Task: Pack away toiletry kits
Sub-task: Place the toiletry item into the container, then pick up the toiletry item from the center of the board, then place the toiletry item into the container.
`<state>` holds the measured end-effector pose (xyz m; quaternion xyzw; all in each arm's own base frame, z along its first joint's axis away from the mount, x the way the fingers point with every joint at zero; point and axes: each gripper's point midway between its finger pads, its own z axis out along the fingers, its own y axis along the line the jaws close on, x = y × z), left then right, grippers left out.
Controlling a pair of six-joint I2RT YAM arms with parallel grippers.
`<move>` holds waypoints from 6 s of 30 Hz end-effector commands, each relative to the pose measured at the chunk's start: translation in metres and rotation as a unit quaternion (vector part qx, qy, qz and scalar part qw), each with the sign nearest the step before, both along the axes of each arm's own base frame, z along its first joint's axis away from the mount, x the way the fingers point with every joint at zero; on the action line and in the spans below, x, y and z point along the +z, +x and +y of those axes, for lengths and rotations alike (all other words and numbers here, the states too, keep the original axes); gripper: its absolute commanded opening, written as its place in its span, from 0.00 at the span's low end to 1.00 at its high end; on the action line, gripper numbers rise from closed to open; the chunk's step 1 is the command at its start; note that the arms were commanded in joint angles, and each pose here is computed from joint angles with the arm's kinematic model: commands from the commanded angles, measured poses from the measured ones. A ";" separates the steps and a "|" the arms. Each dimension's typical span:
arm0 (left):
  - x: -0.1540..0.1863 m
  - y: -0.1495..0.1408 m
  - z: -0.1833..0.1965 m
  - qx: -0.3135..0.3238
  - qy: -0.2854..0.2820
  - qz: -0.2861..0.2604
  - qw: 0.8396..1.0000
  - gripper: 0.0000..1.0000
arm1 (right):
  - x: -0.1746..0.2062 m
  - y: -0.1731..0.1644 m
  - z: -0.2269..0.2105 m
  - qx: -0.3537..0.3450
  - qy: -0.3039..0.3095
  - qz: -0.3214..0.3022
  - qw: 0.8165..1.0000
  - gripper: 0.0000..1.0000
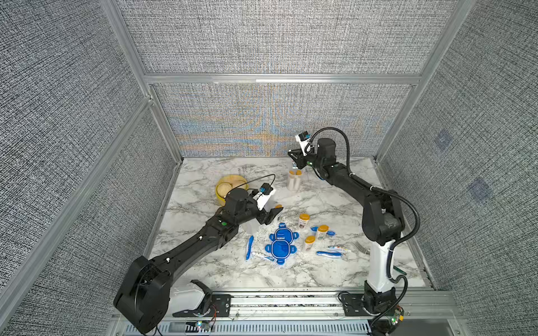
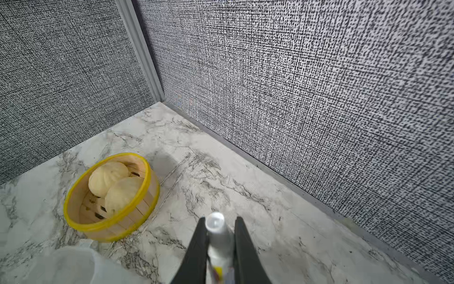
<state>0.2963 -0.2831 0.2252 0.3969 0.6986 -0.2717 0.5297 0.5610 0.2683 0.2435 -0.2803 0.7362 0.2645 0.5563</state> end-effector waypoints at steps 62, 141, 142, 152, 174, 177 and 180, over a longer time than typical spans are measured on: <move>-0.027 -0.021 -0.025 -0.115 0.037 0.028 0.992 0.79 | -0.163 -0.285 -0.177 -0.119 -0.260 0.477 0.831 0.55; -0.018 -0.008 -0.017 -0.073 0.049 0.006 0.996 0.79 | -0.056 -0.132 -0.122 -0.139 -0.145 0.279 0.939 0.15; -0.017 -0.006 -0.017 -0.071 0.047 0.006 0.996 0.79 | -0.036 -0.123 -0.112 -0.126 -0.128 0.245 0.953 0.15; -0.017 0.009 -0.006 -0.015 0.059 -0.003 0.998 0.79 | 0.065 -0.043 -0.036 -0.074 0.002 -0.016 0.997 0.11; -0.016 0.011 -0.001 0.001 0.068 -0.001 0.998 0.79 | -0.013 0.007 -0.031 -0.088 -0.005 -0.031 0.996 0.09; -0.017 0.011 -0.001 -0.001 0.067 0.000 0.998 0.79 | -0.019 0.009 -0.030 -0.084 -0.007 -0.028 0.996 0.13; -0.015 0.010 -0.001 -0.001 0.066 -0.001 0.998 0.79 | -0.023 0.009 -0.031 -0.083 -0.008 -0.027 0.996 0.24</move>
